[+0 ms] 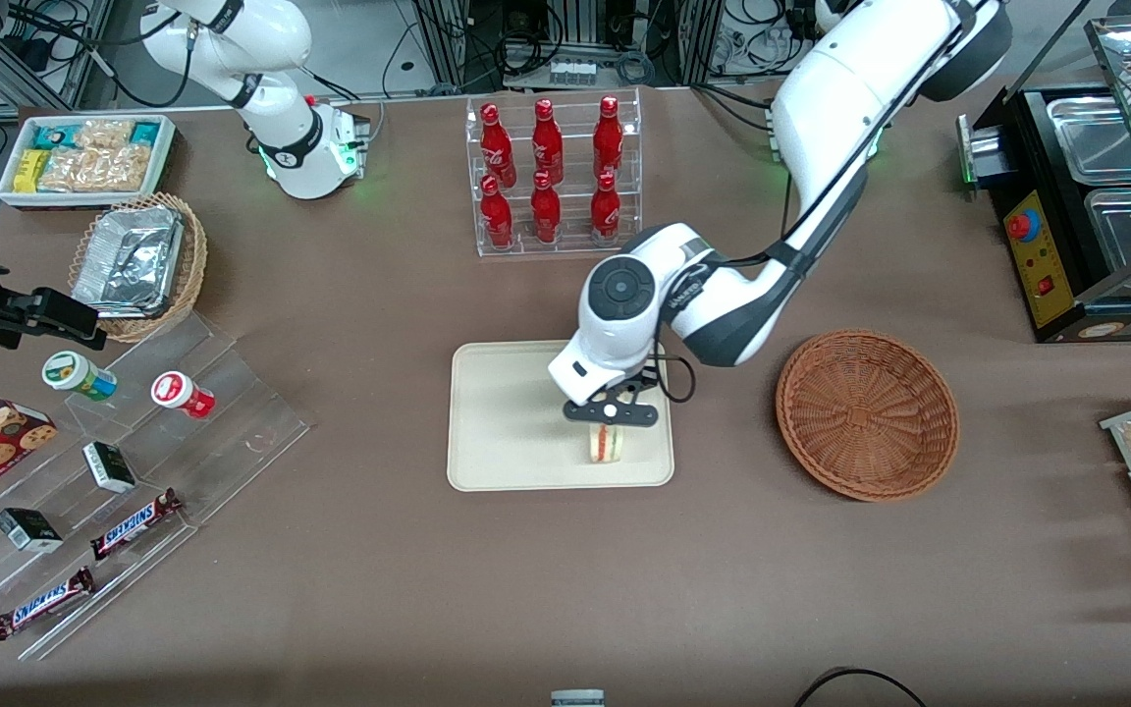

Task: Place sandwich from basket to tray
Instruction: 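Lower the sandwich onto the tray and open the left gripper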

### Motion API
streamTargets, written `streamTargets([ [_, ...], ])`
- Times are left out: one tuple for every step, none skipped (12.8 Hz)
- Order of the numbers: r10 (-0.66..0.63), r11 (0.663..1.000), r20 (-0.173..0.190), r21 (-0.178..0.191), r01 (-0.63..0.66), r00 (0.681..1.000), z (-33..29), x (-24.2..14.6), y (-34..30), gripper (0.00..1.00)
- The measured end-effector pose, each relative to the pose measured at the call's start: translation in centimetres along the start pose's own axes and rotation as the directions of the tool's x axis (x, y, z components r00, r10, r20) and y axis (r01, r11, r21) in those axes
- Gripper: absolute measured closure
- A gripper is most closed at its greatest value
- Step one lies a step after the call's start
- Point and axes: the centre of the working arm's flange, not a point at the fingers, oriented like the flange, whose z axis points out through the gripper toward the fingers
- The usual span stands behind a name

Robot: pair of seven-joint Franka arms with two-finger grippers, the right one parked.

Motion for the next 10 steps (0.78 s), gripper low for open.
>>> streamTargets([
  [0.006,1.000,-0.002,0.011,-0.006,1.000,0.6,-0.2,0.5,0.85],
  [0.009,1.000,-0.003,0.021,-0.009,1.000,1.3,-0.4,0.7,0.85],
  [0.011,1.000,0.001,0.023,-0.011,1.000,1.9,-0.4,0.8,0.85],
  [0.011,1.000,0.003,0.022,-0.011,1.000,2.4,-0.3,0.8,0.85],
  [0.011,1.000,0.003,0.022,-0.011,1.000,2.7,-0.2,0.8,0.85],
  [0.014,1.000,0.001,0.024,-0.014,1.000,2.9,-0.2,0.8,0.85],
  [0.018,0.999,-0.003,0.030,-0.018,1.000,3.1,-0.1,0.8,0.85],
  [0.019,0.999,-0.006,0.036,-0.019,1.000,3.3,-0.1,0.7,0.85],
  [0.019,0.999,-0.009,0.039,-0.018,1.000,3.6,-0.1,0.7,0.85],
  [0.017,0.999,-0.013,0.041,-0.017,1.000,4.0,0.0,0.7,0.85],
])
